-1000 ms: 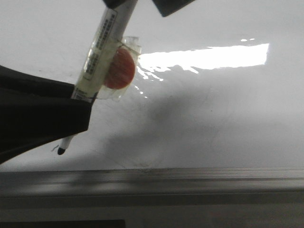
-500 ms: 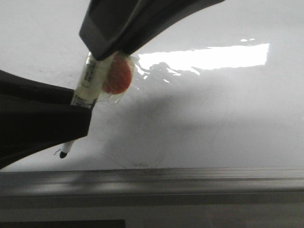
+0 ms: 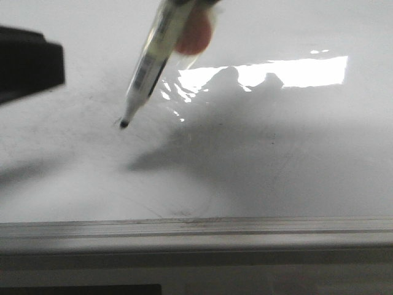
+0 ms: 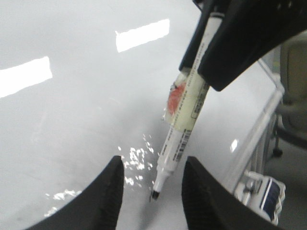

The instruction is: Write number 9 on whiteboard

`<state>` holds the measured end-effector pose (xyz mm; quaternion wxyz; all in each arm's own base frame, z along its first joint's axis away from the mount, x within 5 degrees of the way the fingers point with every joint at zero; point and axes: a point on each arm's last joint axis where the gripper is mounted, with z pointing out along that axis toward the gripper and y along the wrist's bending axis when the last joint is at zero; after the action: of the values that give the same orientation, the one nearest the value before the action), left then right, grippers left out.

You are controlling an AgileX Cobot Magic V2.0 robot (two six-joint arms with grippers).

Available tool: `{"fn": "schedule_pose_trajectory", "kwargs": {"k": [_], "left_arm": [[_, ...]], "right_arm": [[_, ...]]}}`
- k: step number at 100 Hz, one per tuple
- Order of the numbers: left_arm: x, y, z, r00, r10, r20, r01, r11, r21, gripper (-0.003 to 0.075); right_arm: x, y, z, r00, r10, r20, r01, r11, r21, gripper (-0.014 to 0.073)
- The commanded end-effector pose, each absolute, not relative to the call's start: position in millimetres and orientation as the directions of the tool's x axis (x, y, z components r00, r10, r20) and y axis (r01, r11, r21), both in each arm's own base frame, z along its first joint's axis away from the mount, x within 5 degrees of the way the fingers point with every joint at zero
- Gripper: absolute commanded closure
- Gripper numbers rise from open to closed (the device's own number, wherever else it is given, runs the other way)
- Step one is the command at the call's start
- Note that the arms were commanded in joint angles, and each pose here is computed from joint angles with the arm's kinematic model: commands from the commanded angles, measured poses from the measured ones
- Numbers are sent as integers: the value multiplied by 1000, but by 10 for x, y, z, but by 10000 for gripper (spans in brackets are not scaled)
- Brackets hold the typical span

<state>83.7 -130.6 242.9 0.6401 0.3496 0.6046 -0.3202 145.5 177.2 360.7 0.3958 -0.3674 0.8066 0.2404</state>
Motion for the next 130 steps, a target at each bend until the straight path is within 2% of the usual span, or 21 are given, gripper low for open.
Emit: {"fn": "schedule_pose_trajectory", "kwargs": {"k": [1, 21, 45, 56, 66, 79, 92, 106, 123, 130], "left_arm": [[800, -1191, 2679, 124, -137, -983, 812, 583, 21, 447], [783, -1048, 2728, 96, -163, -982, 777, 629, -29, 447], [783, -1048, 2728, 98, -161, -982, 776, 630, -26, 447], [783, -1048, 2728, 98, -161, -982, 776, 630, -26, 447], [783, -1048, 2728, 98, -161, -982, 776, 630, -26, 447], [783, -1048, 2728, 99, -160, -982, 776, 630, -24, 447], [783, -1048, 2728, 99, -160, -982, 776, 630, -24, 447], [783, -1050, 2722, 95, -155, -983, 777, 629, -24, 447], [786, -1070, 2687, 81, -124, -989, 782, 623, -14, 447], [792, -1091, 2666, 79, -104, -991, 785, 620, -3, 447]], "right_arm": [[1519, 1610, 3951, -359, -291, -887, -744, 663, 84, 655], [1714, 1449, 4134, -358, -256, -898, -671, 739, 57, 638], [2039, 1596, 3968, -391, -232, -891, -634, 770, 78, 638], [2043, 1708, 3837, -450, -285, -846, -656, 748, 97, 638], [1963, 1648, 3787, -496, -363, -789, -664, 744, 74, 638], [1908, 1520, 3993, -421, -314, -851, -632, 775, 27, 638], [1957, 1478, 4137, -393, -288, -873, -613, 790, 15, 638], [1973, 1508, 4008, -441, -311, -842, -616, 787, 32, 638], [1873, 1520, 3615, -580, -343, -739, -615, 779, 121, 638], [1807, 1512, 3620, -577, -342, -742, -624, 770, 130, 638]]}}
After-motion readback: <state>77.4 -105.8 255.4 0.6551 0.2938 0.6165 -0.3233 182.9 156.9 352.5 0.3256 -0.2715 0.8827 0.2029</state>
